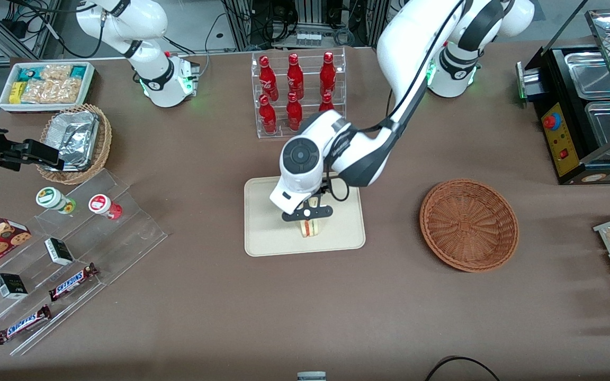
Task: Place sandwich from basket to tray
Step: 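Raise the left gripper away from the sandwich on the tray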
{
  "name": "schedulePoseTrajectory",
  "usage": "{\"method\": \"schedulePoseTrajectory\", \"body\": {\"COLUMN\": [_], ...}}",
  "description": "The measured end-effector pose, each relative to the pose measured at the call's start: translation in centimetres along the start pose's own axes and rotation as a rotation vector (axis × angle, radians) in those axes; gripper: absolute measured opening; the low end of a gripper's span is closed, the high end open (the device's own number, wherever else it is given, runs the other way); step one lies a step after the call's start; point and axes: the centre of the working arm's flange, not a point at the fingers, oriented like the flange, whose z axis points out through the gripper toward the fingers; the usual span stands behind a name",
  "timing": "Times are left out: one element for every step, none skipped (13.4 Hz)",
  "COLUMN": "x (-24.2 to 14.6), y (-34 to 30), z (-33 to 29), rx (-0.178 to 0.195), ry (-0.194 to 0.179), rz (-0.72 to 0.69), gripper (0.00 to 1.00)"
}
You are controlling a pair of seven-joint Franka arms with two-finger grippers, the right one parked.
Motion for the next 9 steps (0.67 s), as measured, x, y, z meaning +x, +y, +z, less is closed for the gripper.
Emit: {"method": "schedulePoseTrajectory", "body": {"x": [0.2,0.6,1.2,2.2,3.7,5.4,6.9,8.0,8.9], "y": [-0.4,-1.0,-2.1,-3.8,-6.0,-8.5,-11.3,-14.0,-16.6], "z": [-2.0,-3.7,-5.1,-6.6,-8.1,-9.2,-10.2,-10.9,-11.6], "rx": [-0.008,-0.011,-0.005,0.002,0.002,0.001,0.0,0.0,-0.001], "ry": [0.021,0.045,0.059,0.061,0.061,0.059,0.054,0.049,0.045], "rz": [-0.003,-0.002,0.005,0.008,0.007,0.016,0.037,0.062,0.085], "gripper": [1.0,1.0,1.0,1.0,1.0,1.0,1.0,1.0,1.0]}}
